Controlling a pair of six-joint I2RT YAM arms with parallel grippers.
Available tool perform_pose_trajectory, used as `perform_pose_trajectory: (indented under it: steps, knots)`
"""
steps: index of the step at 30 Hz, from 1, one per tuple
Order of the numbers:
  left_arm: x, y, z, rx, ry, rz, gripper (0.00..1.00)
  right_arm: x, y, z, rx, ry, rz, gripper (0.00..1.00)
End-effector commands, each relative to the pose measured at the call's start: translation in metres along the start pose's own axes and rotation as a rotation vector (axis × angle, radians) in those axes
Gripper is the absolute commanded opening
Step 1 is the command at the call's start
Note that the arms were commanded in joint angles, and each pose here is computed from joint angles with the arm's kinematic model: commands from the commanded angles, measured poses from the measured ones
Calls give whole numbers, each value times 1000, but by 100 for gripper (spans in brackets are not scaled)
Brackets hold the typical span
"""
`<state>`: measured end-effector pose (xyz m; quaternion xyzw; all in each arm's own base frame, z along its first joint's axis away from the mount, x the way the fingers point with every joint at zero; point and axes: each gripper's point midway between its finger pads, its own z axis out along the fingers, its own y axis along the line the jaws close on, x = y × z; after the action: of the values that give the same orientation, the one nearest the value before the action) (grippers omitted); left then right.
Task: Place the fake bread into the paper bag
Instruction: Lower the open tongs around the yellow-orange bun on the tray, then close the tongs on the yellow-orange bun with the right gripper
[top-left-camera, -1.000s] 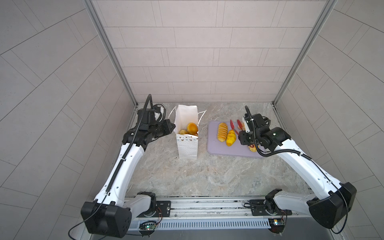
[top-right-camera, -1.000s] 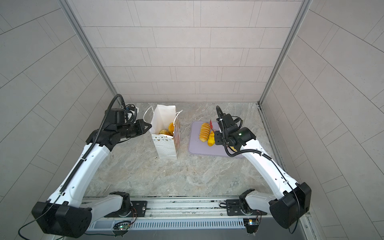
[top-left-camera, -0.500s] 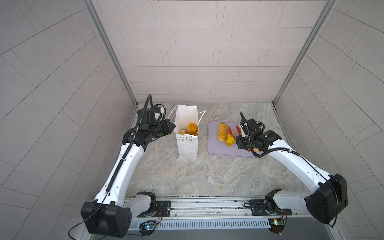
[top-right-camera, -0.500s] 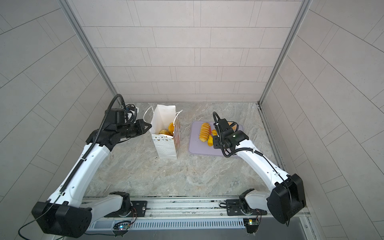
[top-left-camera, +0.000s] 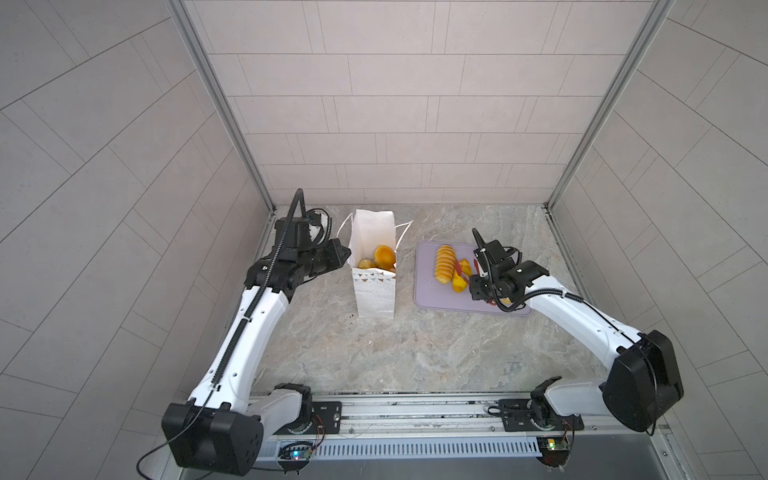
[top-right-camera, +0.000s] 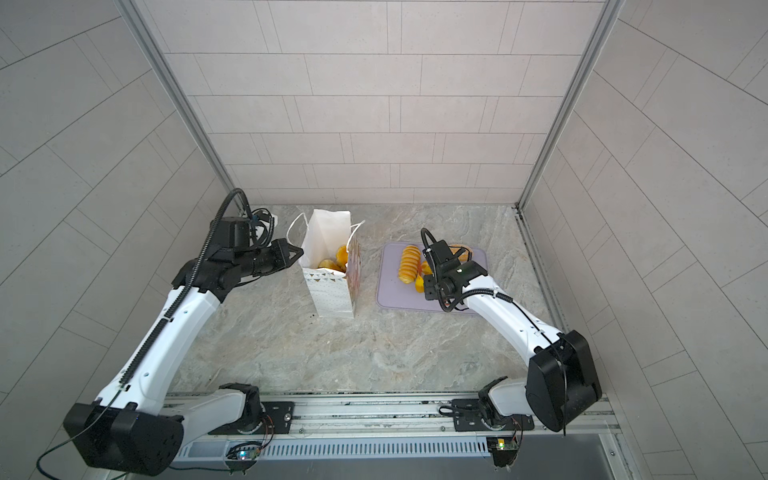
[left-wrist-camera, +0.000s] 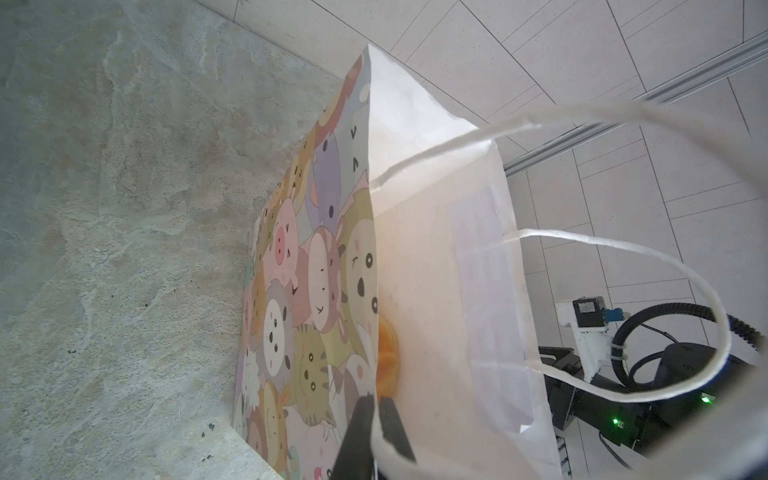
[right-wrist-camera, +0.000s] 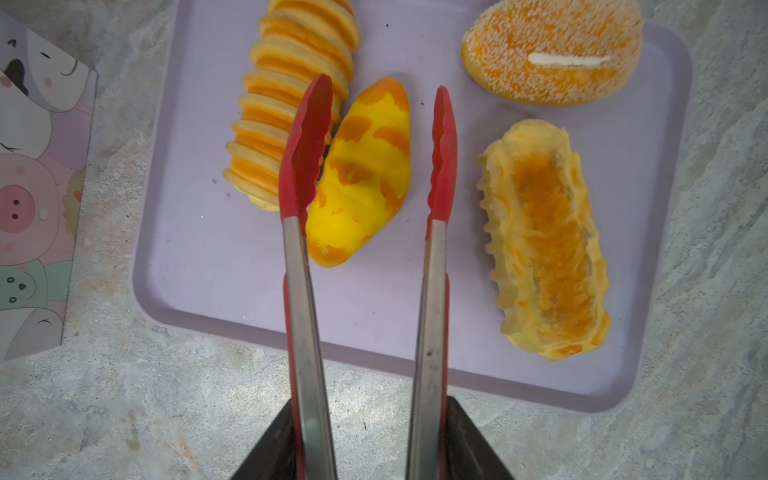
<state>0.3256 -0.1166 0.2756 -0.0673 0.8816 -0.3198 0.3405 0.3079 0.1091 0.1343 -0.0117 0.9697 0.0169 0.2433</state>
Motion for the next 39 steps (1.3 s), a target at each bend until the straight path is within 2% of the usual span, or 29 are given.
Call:
perform_pose_trajectory:
  steps: [1, 16, 28, 39]
  knots:
    - [4, 0, -1, 3, 6, 14, 8, -5, -4, 4, 26, -17, 27, 52]
    - [4, 0, -1, 3, 7, 15, 8, 4, -4, 18, 29, 40, 30, 52]
    - [3, -1, -1, 2, 4, 14, 8, 3, -9, 12, 28, 23, 52, 41]
    - [3, -1, -2, 6, 4, 11, 8, -5, -26, -12, 48, -54, 76, 37]
